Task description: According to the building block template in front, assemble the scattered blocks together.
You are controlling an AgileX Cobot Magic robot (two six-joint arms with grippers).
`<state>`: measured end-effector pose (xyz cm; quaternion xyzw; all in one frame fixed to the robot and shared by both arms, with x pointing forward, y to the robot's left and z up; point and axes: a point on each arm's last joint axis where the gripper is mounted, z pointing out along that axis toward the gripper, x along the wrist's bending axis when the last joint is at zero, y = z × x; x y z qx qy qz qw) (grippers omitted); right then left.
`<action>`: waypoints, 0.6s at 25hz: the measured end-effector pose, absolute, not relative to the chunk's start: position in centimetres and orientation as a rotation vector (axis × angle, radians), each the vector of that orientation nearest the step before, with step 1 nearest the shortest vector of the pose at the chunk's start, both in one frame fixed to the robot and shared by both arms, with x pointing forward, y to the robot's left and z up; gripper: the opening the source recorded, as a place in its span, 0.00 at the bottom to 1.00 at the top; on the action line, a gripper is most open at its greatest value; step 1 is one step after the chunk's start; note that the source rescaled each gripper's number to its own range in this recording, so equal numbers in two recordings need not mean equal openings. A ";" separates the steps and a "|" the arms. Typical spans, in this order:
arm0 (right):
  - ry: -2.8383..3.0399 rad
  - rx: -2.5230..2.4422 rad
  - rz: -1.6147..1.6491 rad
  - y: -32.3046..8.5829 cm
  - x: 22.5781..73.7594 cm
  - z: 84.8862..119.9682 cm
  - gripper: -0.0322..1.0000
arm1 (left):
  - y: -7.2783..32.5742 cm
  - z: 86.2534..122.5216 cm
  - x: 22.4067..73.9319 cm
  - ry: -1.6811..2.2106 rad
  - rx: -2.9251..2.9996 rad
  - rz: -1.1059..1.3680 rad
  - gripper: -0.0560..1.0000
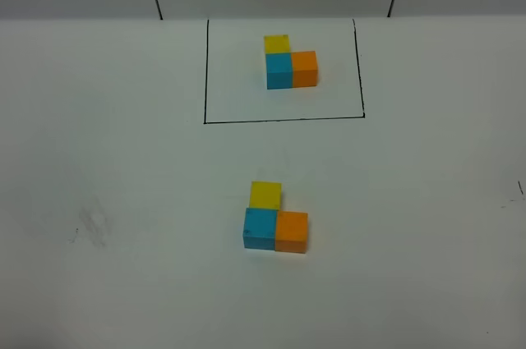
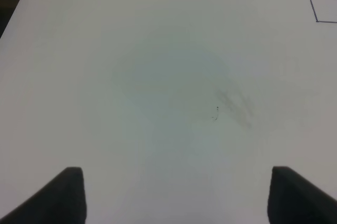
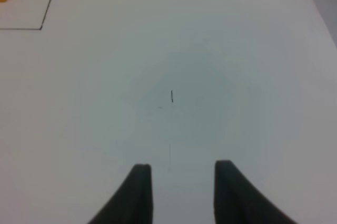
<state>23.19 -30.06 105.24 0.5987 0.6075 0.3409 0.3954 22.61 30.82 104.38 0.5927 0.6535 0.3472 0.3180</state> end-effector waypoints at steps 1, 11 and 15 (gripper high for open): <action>1.540 1.518 0.864 -30.1 23.2 105.2 0.03 | 30.8 104.4 22.6 1.719 1.559 0.913 0.62; 1.571 1.495 0.884 -30.1 23.2 105.2 0.03 | 30.8 104.4 22.6 1.719 1.559 0.913 0.62; 1.587 1.482 0.895 -30.1 23.2 105.2 0.03 | 30.8 104.4 22.6 1.719 1.559 0.913 0.62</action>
